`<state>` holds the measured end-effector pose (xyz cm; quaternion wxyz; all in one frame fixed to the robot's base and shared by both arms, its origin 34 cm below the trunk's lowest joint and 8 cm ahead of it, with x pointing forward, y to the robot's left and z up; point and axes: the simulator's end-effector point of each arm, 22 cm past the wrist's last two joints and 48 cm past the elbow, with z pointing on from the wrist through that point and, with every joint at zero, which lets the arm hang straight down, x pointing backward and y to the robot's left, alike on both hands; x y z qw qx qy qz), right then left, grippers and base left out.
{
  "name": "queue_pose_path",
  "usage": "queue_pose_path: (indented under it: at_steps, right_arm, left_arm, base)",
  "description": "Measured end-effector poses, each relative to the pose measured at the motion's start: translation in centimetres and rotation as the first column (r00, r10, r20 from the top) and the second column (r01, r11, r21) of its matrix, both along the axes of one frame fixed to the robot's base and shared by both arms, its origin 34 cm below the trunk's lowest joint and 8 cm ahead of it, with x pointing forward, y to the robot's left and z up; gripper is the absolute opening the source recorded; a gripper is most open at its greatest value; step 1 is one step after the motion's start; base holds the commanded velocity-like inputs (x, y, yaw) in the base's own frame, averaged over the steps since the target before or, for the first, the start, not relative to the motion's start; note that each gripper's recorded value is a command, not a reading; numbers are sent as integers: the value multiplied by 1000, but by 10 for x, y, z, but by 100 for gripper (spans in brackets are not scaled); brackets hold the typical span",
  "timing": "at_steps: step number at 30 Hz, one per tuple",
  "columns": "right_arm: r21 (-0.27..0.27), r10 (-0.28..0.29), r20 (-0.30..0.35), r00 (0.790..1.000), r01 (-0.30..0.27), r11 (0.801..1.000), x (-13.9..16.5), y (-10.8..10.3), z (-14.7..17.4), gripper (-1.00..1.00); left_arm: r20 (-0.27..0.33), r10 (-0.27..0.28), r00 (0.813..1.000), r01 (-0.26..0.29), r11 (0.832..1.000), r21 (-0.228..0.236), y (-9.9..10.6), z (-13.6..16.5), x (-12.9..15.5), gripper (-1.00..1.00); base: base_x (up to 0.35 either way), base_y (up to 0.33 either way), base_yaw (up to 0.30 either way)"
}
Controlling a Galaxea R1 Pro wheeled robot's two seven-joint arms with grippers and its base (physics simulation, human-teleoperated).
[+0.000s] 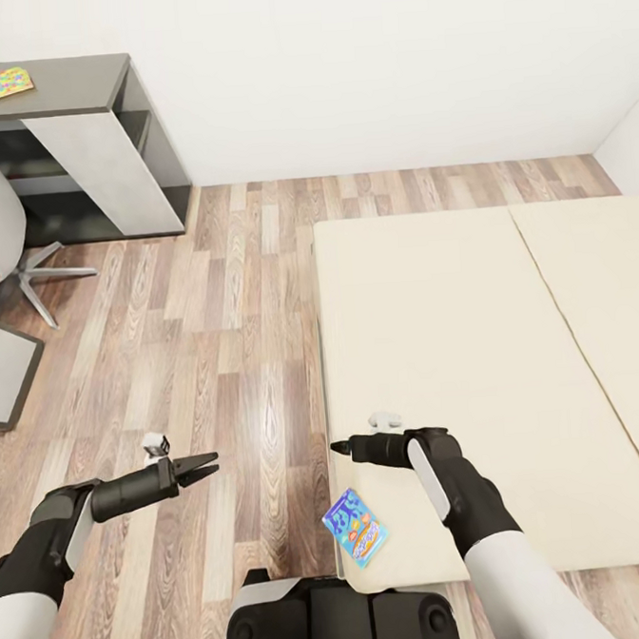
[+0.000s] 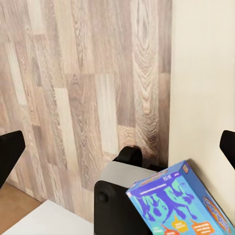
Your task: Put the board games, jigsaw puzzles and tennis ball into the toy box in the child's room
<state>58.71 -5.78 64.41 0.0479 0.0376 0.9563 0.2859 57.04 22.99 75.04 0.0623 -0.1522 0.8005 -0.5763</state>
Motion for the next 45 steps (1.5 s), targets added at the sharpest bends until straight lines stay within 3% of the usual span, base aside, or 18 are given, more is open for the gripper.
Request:
queue_pose_path:
  at_steps: [11, 45]
  right_arm:
    - [1, 1, 6, 1000, -1, 1000, -5, 1, 8, 100]
    - [7, -2, 80, 997, 2, 1000, 22, -1, 48, 100]
  left_arm:
    - [40, -4, 999, 4, 1000, -3, 3, 10, 1, 100]
    - [96, -6, 995, 7, 1000, -5, 1, 36, 13, 100]
  base:
    - [0, 0, 0]
    - [0, 0, 0]
